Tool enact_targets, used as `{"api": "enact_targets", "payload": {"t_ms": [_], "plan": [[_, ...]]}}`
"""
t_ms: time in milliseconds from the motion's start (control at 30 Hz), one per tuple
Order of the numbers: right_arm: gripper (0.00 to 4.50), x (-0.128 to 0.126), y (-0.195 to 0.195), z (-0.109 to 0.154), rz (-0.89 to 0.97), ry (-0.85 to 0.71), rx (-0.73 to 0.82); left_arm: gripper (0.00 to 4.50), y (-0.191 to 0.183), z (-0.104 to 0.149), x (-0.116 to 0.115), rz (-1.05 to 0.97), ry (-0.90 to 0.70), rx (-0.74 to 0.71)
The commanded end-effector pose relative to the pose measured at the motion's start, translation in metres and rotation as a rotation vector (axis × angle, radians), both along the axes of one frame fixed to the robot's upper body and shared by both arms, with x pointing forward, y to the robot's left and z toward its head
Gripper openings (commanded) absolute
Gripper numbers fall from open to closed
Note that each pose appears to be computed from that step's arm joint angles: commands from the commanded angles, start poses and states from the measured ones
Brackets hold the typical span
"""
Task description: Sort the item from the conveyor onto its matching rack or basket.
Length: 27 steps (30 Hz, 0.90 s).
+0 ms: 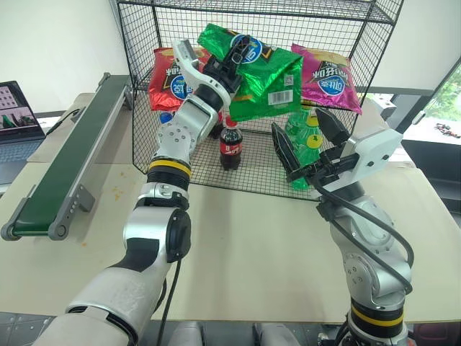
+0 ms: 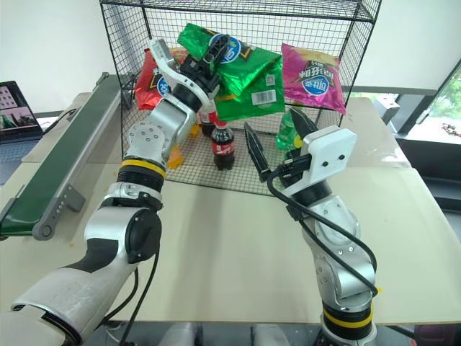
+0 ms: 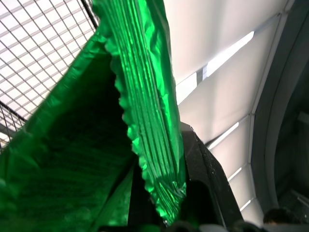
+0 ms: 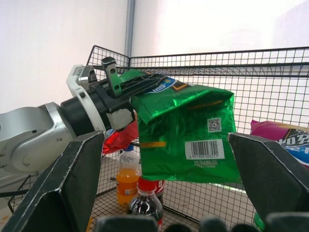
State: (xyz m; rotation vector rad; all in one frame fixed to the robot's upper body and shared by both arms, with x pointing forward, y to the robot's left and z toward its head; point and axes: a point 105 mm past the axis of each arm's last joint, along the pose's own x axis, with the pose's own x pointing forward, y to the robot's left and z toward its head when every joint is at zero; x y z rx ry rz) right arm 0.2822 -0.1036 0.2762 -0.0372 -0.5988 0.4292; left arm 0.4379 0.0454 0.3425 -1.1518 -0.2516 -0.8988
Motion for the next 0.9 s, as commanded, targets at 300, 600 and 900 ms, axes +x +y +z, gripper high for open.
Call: {"api": "enact_targets", "payload": {"t_ms": [300, 600, 900], "plan": [[4.50, -0.005, 0.005, 0.017, 0.022, -0.077, 0.014, 0.03, 0.011, 0.068, -0.016, 0.067, -0.207, -0.092], [4.50, -0.005, 0.007, 0.014, 0.027, -0.064, 0.024, 0.03, -0.014, 0.002, -0.006, 0.096, -0.079, 0.099], [4.50, -0.004, 0.009, 0.013, 0.037, -0.057, 0.024, 0.03, 0.000, 0.029, -0.012, 0.128, -0.134, 0.094]]}}
